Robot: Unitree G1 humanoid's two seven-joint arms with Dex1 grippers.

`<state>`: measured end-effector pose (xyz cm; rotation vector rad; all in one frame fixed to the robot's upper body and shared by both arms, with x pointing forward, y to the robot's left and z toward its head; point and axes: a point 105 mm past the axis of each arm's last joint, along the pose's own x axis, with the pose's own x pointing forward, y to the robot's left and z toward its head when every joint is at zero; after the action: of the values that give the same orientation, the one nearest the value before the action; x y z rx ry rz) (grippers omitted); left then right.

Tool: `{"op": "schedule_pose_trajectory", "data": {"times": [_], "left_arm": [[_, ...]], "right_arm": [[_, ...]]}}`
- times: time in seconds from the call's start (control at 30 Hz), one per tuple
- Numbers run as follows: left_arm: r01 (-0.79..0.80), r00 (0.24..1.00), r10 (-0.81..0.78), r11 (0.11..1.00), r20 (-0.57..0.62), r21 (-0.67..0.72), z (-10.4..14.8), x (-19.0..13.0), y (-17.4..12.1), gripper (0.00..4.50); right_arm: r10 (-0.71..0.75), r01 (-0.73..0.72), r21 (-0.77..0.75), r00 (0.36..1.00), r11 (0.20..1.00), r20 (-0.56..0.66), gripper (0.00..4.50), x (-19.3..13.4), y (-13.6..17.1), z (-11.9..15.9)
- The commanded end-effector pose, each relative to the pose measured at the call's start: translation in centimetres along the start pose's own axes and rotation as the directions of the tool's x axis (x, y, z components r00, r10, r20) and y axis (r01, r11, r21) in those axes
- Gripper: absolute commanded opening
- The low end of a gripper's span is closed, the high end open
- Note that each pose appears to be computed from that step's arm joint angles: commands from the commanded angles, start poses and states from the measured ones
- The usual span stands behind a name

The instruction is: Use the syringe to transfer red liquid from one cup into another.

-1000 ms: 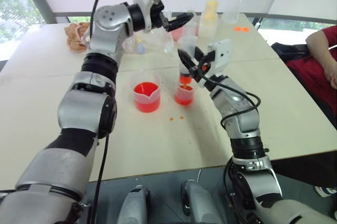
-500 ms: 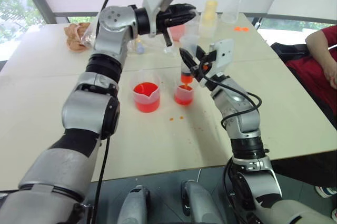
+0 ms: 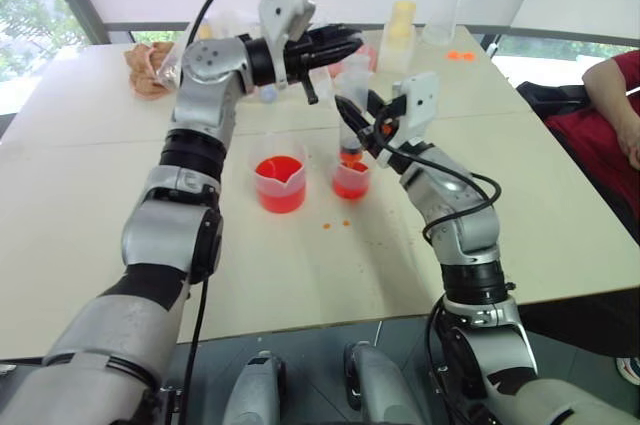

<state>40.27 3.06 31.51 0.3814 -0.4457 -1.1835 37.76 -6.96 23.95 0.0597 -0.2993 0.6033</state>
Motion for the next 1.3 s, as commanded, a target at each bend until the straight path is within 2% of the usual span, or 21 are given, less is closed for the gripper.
{"op": "schedule_pose_trajectory", "data": {"times": [0.03,0.47,0.53,0.63,0.8,0.9,1.0,1.07,1.17,1.23,1.3], "left_arm": [[0.117,0.992,-0.118,0.993,-0.044,-0.034,-1.6,1.1,-2.5,0.50],[0.117,0.991,-0.120,0.992,-0.066,-0.055,-2.7,1.0,-3.4,0.50],[0.099,0.994,-0.101,0.993,-0.042,-0.059,-2.1,0.9,-3.0,0.50],[0.035,0.999,-0.031,0.994,0.040,-0.105,0.3,0.0,-1.0,1.35],[-0.065,0.978,0.097,0.983,0.185,-0.174,4.0,-2.6,2.0,3.62],[-0.092,0.967,0.139,0.973,0.215,-0.212,4.9,-4.6,2.6,3.62],[-0.073,0.977,0.119,0.966,0.179,-0.246,4.5,-6.5,1.2,3.62],[-0.012,0.996,0.033,0.970,0.086,-0.242,3.3,-7.9,-1.6,3.62],[0.097,0.993,-0.114,0.953,-0.042,-0.286,2.1,-10.4,-6.8,3.62],[0.124,0.986,-0.155,0.934,-0.066,-0.335,2.1,-11.3,-9.1,3.62],[0.132,0.982,-0.172,0.921,-0.079,-0.367,2.1,-11.5,-10.8,3.62]], "right_arm": [[0.046,-0.032,-0.068,0.978,0.997,0.205,1.40,-0.1,1.0,6.1],[0.039,-0.017,-0.100,0.974,0.995,0.223,1.40,-0.3,0.3,7.4],[0.045,-0.023,-0.100,0.974,0.995,0.222,1.40,-0.3,0.3,7.4],[0.053,-0.033,-0.094,0.973,0.995,0.224,1.40,-0.4,0.5,7.6],[0.047,-0.041,-0.028,0.970,0.999,0.239,1.40,-0.6,0.2,8.4],[0.025,-0.032,0.024,0.969,0.999,0.247,1.40,-0.9,-0.6,9.0],[-0.014,-0.008,0.091,0.970,0.996,0.243,1.40,-1.4,-2.4,10.1],[-0.064,0.039,0.146,0.983,0.989,0.173,1.40,-2.0,-4.8,10.5],[-0.122,0.134,0.170,0.989,0.976,-0.078,1.40,-3.5,-8.6,8.9],[-0.167,0.209,0.168,0.957,0.963,-0.235,1.40,-4.5,-10.4,7.2],[-0.193,0.269,0.192,0.920,0.944,-0.341,1.40,-5.6,-11.8,5.8]]}}
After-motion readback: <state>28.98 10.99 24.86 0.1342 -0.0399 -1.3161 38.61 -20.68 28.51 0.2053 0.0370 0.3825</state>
